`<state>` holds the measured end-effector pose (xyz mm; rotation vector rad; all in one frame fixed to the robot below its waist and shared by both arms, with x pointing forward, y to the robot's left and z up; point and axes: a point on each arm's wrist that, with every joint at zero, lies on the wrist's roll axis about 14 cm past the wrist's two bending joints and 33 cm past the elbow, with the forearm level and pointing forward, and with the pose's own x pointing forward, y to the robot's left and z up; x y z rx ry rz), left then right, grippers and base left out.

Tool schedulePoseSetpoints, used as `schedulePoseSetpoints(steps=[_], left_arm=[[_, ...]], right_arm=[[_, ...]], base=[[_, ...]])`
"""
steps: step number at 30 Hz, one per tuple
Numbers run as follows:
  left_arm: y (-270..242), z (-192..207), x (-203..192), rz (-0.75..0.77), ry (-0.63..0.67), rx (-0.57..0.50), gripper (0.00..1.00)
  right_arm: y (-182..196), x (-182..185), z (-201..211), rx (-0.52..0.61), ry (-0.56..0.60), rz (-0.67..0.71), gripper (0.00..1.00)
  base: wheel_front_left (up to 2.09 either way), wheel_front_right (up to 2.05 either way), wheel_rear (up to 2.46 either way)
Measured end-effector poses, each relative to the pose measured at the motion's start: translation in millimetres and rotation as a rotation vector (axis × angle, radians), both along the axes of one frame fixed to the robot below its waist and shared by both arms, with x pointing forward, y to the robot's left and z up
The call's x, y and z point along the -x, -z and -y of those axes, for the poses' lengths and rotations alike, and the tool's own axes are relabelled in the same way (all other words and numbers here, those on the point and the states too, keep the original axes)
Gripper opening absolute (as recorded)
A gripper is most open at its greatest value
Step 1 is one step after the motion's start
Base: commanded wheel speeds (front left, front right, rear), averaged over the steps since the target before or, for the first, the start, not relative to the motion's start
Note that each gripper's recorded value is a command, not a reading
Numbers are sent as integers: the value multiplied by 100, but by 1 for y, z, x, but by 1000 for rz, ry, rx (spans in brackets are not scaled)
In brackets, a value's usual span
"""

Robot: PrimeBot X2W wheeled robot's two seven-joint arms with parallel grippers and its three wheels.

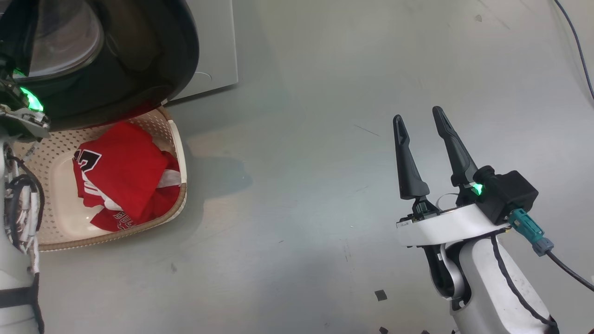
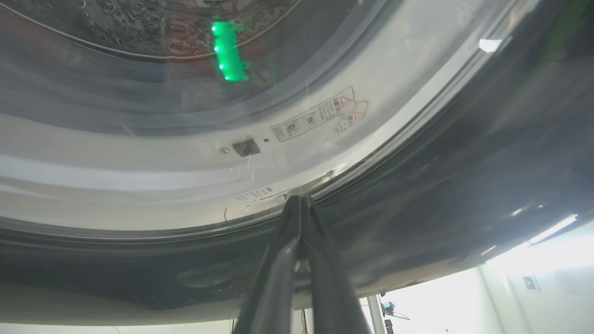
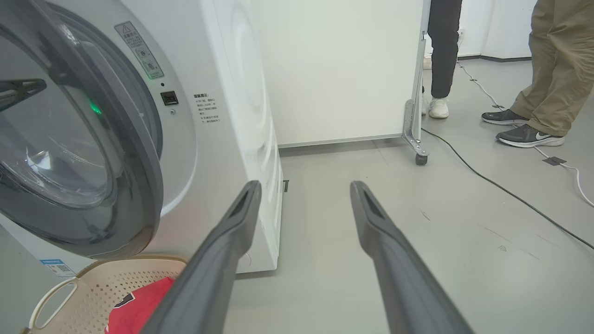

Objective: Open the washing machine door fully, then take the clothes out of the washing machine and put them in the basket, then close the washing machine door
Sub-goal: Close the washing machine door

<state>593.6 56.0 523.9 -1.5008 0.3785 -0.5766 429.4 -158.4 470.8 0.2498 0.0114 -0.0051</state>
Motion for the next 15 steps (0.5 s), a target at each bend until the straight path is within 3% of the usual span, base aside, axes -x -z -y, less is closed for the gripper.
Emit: schedulePoseSetpoints(steps=[15], left_arm=[[25, -51, 48, -86, -133, 59, 0]], right_arm=[[-5, -6, -22, 15, -65, 23, 100]], base=[[0, 0, 0]])
